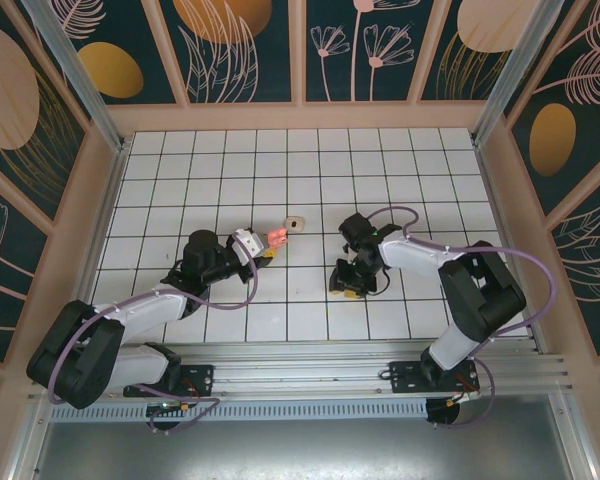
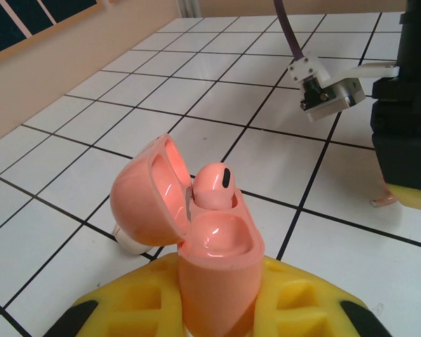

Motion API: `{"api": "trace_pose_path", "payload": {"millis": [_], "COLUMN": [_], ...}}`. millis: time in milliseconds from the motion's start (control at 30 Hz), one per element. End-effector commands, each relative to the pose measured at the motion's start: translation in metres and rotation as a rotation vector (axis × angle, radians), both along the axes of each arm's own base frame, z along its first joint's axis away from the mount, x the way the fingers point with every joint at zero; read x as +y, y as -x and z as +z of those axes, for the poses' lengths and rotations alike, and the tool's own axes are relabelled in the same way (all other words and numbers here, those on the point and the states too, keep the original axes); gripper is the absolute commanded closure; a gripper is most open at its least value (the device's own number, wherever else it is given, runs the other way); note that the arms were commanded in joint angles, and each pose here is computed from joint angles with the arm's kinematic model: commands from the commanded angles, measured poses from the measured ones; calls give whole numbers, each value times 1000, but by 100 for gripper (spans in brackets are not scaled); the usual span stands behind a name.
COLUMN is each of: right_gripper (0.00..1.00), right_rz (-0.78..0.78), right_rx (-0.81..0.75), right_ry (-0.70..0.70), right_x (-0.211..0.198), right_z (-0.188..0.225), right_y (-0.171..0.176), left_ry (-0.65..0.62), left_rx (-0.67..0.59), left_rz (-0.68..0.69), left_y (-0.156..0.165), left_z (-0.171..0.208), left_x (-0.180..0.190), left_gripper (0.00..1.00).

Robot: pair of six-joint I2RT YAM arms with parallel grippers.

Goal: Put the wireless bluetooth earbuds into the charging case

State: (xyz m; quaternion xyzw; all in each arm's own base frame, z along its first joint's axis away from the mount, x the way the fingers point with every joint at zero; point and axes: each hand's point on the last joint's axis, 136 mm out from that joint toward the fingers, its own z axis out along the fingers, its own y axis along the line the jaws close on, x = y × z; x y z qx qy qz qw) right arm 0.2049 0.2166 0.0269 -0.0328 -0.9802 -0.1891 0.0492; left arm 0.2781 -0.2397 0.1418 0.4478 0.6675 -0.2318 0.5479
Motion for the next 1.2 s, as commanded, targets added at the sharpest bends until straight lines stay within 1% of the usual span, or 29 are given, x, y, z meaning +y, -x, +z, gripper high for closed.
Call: {"api": "trace_pose_path", "payload": {"millis": [0,167,367,533,633,767,900,1167], "right_gripper": [63,63,63,64,63,64,64,59], "right_rz": [0,-1,23,33,27,13,42,80], "right_rx": [-45,-104,-155,-201,-208,-190,-192,-186], "right_ry": [42,19,-47,-49,0,65,117,203], "right_x": [-5,0,17,22,15,4,1,3], "right_z": [1,6,9,14,17,17,16,11], "right_y": [-16,-36,-53,-67,-69,-62,-55,-55], "left_ry": [22,20,17,16,18,18,18,20], "left_rx": [-24,-25,-25,-24,-23,-21,-15,-12], "left_rz": [-8,-7,-2,-1,-3,-5,-8,-2], "left_y": [-2,-3,-4,-4,-5,-4,-4,-5], "left_z": [15,15,15,15,16,15,13,14], "left_x": [-4,-4,-4,-4,-5,-5,-5,-5], "left_gripper": [100,100,100,100,100,100,100,100]}}
